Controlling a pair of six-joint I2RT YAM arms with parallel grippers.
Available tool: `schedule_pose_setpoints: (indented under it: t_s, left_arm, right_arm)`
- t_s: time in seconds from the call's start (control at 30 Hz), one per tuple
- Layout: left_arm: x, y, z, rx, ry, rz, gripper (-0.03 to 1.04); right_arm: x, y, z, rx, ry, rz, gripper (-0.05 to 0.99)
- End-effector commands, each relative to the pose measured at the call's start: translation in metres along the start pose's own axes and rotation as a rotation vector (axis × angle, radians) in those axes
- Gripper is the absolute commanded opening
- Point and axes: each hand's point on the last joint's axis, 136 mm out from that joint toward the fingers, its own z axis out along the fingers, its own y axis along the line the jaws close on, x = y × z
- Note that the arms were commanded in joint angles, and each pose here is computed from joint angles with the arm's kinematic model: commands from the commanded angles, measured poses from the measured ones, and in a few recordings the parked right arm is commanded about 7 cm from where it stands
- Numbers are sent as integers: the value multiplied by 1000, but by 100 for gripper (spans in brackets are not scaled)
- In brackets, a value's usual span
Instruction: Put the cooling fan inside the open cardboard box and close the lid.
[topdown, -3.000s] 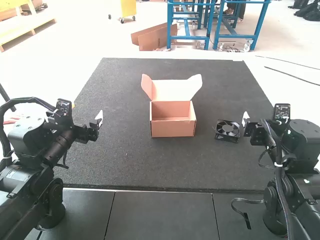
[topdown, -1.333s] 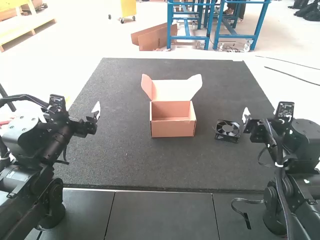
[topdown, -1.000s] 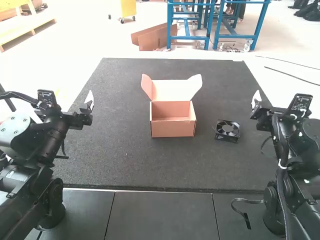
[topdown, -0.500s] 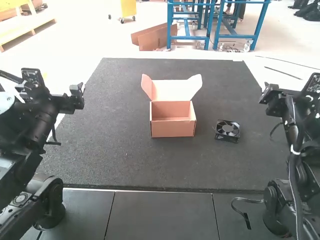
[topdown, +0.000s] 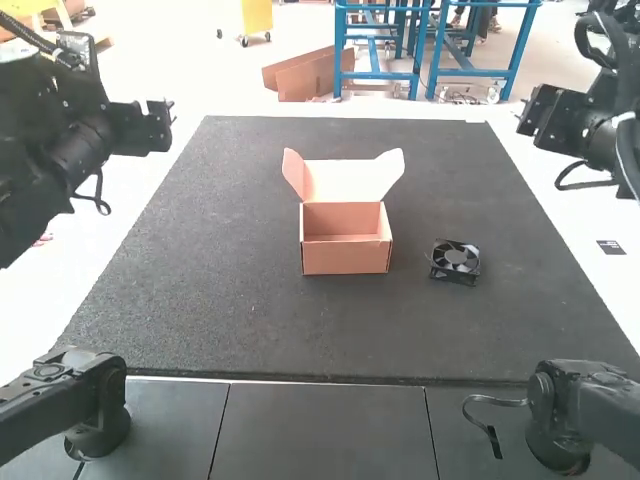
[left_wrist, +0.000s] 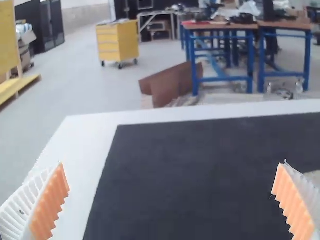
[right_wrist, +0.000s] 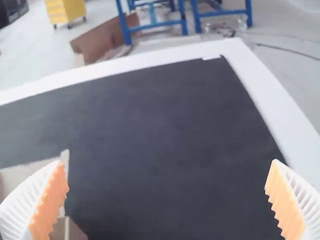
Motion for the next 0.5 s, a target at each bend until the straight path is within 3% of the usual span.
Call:
schedule_pose_setpoints:
  t_s: [0.0, 0.07, 0.17, 0.37, 0.47]
  left_arm:
    - [-15, -13, 14, 57, 65, -54, 97]
    - [-9, -30, 21, 151, 153, -54, 97]
    - [-1, -43, 33, 204, 249, -47, 97]
    - [19, -51, 40, 224, 340, -41, 97]
    - [27, -59, 38, 248, 370, -33, 97]
  right_arm:
    - [-7, 8, 10, -24, 89, 42, 91]
    - [-5, 14, 15, -44, 156, 41, 91]
    - [2, 16, 21, -34, 245, 37, 91]
    - [19, 11, 33, 3, 387, 12, 90]
    - [58, 3, 33, 44, 564, 42, 90]
